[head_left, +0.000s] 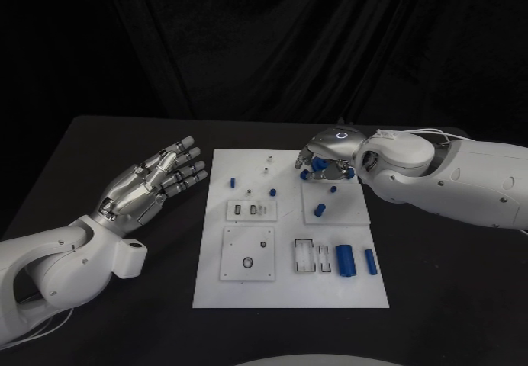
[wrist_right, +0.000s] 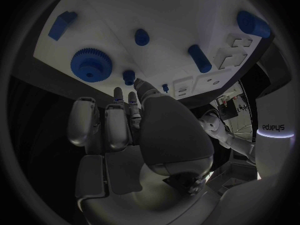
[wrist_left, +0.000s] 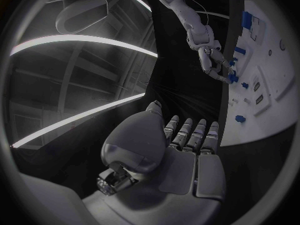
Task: Assemble the parts on the task board
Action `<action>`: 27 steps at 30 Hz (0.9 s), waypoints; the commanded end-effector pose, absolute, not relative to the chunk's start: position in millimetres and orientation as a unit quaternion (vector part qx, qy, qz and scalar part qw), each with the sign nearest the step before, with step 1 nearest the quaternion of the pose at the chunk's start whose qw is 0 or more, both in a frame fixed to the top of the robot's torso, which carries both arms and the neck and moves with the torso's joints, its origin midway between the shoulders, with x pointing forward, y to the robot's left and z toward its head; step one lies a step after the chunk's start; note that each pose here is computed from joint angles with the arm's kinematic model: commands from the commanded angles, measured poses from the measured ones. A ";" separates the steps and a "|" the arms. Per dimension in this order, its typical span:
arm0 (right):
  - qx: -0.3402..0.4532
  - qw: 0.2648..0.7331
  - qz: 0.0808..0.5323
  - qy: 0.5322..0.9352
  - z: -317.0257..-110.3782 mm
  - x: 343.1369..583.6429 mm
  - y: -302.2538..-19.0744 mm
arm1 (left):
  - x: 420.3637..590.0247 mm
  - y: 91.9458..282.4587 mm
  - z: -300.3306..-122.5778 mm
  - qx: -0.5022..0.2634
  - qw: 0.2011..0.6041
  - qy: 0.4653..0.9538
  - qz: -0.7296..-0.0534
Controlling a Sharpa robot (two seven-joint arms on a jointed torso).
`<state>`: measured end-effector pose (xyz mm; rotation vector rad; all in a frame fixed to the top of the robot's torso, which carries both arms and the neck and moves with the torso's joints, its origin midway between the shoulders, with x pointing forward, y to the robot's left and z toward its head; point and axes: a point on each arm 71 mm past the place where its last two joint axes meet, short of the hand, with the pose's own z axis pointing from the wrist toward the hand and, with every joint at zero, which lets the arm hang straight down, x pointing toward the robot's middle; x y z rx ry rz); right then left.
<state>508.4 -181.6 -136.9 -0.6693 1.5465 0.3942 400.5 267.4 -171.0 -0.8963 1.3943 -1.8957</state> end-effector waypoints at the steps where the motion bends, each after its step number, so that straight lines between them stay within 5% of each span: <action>1: -0.299 0.654 0.180 0.671 -138.3 508.3 -181.1 | 399.5 266.9 -163.4 -0.323 0.312 0.492 -0.746; 27: -0.299 0.647 0.174 0.680 -152.8 518.5 -179.4 | 400.6 263.9 -165.4 -0.323 0.304 0.497 -0.746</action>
